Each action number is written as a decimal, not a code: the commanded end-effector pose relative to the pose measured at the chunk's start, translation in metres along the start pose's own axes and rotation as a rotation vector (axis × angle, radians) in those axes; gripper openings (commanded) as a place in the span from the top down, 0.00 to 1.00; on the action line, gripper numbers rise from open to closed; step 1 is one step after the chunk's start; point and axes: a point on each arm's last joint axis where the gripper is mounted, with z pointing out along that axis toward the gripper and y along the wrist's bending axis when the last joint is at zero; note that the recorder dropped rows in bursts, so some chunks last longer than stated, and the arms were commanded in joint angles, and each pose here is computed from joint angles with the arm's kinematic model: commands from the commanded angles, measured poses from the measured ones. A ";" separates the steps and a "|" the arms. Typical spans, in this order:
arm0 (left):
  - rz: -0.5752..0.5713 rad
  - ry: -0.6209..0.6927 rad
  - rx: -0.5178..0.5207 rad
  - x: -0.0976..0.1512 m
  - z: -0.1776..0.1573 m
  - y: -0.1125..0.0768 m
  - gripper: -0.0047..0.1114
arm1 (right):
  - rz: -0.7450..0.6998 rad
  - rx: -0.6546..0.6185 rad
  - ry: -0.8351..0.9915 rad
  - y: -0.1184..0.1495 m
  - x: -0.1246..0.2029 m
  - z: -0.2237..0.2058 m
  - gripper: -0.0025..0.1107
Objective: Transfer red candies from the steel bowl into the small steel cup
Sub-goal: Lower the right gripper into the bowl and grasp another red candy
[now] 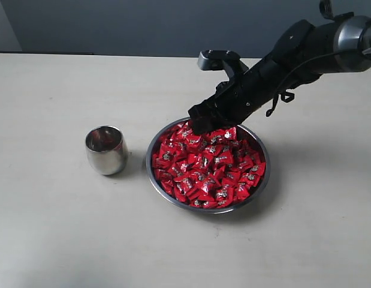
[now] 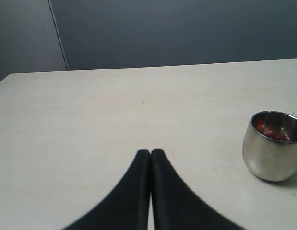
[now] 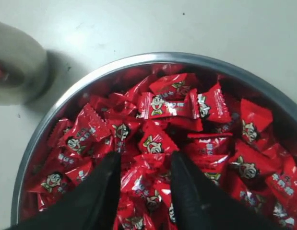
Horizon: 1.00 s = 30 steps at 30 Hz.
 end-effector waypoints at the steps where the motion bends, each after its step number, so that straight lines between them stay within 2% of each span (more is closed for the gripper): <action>1: -0.005 -0.003 0.000 0.001 0.000 0.000 0.96 | -0.010 0.024 0.007 -0.006 0.000 0.005 0.67; 12: -0.005 -0.003 0.000 0.001 0.000 0.000 0.96 | -0.104 -0.008 0.067 -0.008 -0.019 0.007 0.67; 18: -0.005 -0.003 0.000 0.001 0.000 0.000 0.96 | -0.157 -0.023 0.153 -0.010 -0.020 0.012 0.67; 30: -0.005 -0.003 0.000 0.001 0.000 0.000 0.96 | -0.170 -0.018 0.190 -0.012 -0.017 0.015 0.67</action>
